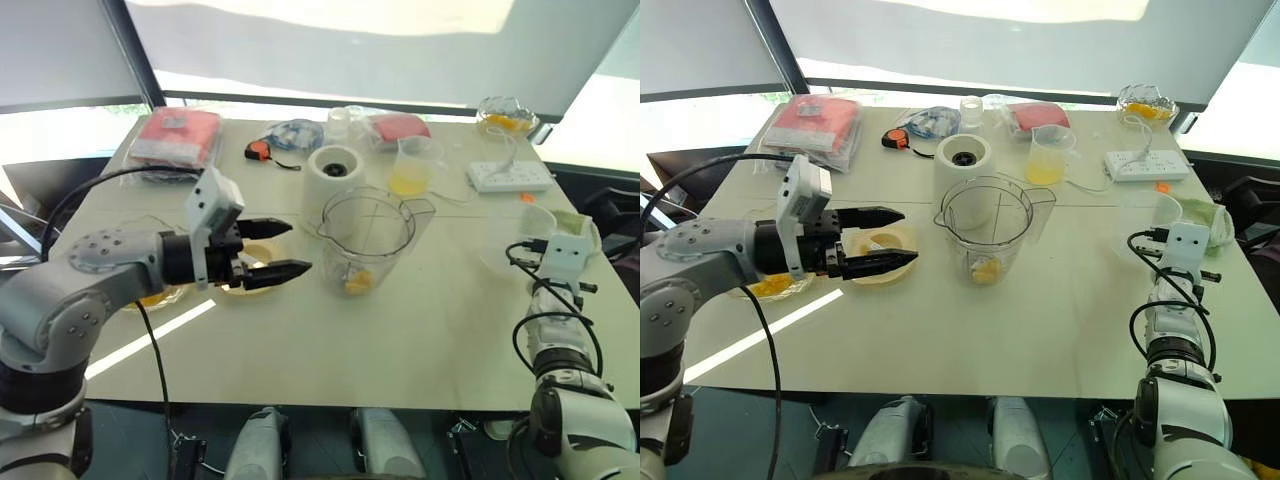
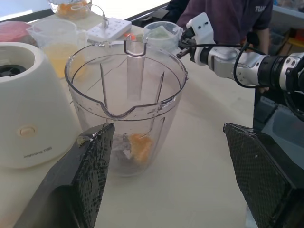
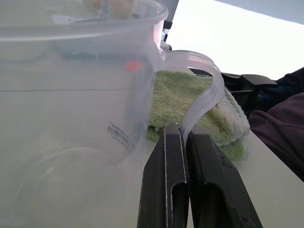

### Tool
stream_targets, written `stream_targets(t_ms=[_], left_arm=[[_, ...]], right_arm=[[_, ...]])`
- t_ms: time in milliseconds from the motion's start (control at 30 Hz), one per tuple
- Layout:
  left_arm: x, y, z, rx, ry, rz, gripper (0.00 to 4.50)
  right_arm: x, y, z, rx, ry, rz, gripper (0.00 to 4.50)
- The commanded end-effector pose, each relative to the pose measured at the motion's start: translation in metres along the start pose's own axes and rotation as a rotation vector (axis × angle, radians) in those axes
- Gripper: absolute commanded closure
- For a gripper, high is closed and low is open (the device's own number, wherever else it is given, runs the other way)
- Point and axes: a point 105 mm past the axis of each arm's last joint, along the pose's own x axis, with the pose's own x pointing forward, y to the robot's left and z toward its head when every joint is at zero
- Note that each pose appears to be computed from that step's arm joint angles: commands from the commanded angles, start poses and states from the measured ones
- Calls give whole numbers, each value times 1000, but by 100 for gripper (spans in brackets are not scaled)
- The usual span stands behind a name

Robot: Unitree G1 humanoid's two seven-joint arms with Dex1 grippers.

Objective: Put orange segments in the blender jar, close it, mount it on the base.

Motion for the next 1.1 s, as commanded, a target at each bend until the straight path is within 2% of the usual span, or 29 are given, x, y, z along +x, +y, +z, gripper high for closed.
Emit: stream_targets(t_ms=[33, 167, 367, 500, 600, 733, 900, 1000, 1100], left_arm=[[-2, -5, 8, 45, -20, -5, 67], [-3, -4, 9, 45, -17, -3, 67], [-8, 8, 16, 68, -22, 22, 67], [-10, 15, 22, 88, -23, 19, 67], [-11, 21, 26, 103, -26, 27, 67], [-15, 23, 28, 109, -22, 22, 67], [-26, 28, 27, 110, -8, 48, 67], [-32, 34, 25, 111, 4, 80, 67], [-36, 38, 22, 110, 10, 99, 67]], right_arm=[[3, -2, 9, 12, -27, -4, 443], [7, -5, 30, 10, -101, 7, 443], [16, -20, 101, 91, -314, 21, 443], [15, -19, 157, 76, -454, 107, 443], [-1, 1, 215, 45, -612, 284, 443], [-29, 23, 261, -77, -747, 465, 443], [-66, 47, 299, -255, -882, 634, 443], [-87, 63, 310, -342, -948, 710, 443], [-106, 75, 318, -431, -1047, 709, 443]])
